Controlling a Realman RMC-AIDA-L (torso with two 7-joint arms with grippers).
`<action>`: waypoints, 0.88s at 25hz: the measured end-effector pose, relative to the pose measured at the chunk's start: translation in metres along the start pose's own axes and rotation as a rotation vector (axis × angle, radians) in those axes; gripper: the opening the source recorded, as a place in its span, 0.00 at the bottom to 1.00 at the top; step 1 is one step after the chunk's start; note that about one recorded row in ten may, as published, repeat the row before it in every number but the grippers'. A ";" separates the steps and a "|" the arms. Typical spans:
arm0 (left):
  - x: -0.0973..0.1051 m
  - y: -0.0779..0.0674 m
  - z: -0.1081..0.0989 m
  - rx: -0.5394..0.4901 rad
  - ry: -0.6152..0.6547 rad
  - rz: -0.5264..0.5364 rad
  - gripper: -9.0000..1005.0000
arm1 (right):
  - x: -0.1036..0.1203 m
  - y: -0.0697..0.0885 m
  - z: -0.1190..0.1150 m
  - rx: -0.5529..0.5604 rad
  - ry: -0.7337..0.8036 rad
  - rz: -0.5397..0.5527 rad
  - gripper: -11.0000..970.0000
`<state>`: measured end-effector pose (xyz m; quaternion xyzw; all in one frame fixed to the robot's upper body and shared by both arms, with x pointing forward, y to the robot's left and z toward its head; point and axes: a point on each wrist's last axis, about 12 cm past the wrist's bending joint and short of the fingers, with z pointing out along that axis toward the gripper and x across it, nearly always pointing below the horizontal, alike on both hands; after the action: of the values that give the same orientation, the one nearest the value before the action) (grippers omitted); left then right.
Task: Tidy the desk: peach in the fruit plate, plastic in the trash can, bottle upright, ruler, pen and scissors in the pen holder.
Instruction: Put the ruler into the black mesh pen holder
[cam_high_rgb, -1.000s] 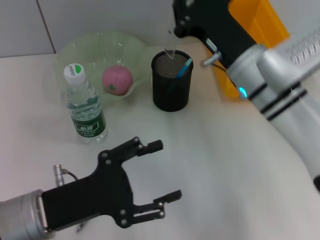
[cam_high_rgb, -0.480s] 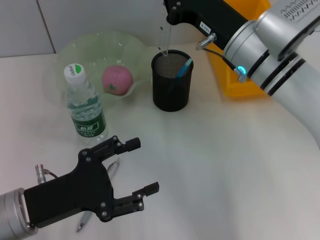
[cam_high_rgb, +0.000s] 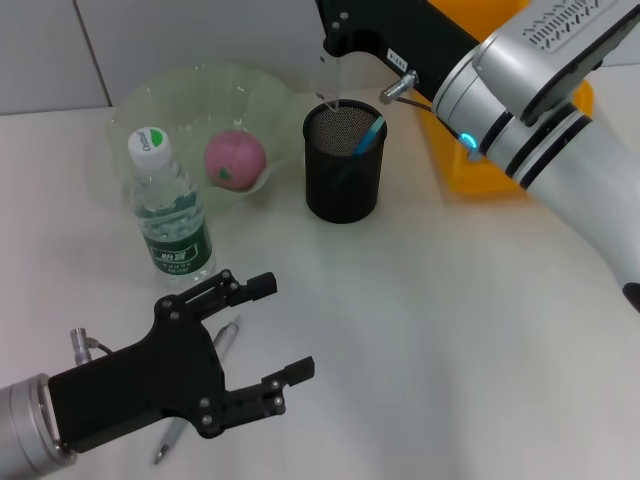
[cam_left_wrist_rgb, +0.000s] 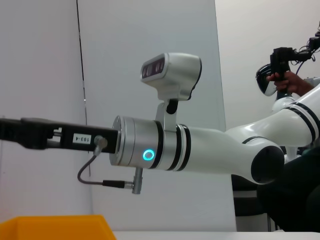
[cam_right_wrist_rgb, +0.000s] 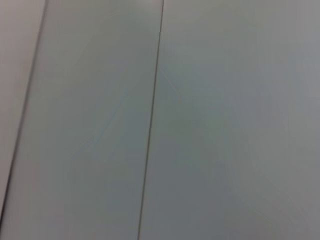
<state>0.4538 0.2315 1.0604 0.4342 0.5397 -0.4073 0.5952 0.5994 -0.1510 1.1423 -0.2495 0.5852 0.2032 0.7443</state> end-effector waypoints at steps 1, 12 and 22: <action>0.000 0.000 0.000 0.000 0.000 -0.002 0.80 | 0.002 -0.001 0.000 0.002 0.007 -0.004 0.02; -0.002 0.001 0.000 0.010 -0.010 0.002 0.80 | 0.014 -0.002 0.005 0.021 0.044 -0.005 0.02; -0.002 0.000 0.001 0.014 -0.012 -0.001 0.80 | 0.025 -0.002 0.004 0.025 0.064 -0.008 0.02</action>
<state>0.4541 0.2311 1.0619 0.4355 0.5337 -0.4138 0.5952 0.6097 -0.1501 1.1186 -0.2488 0.6103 0.1846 0.7291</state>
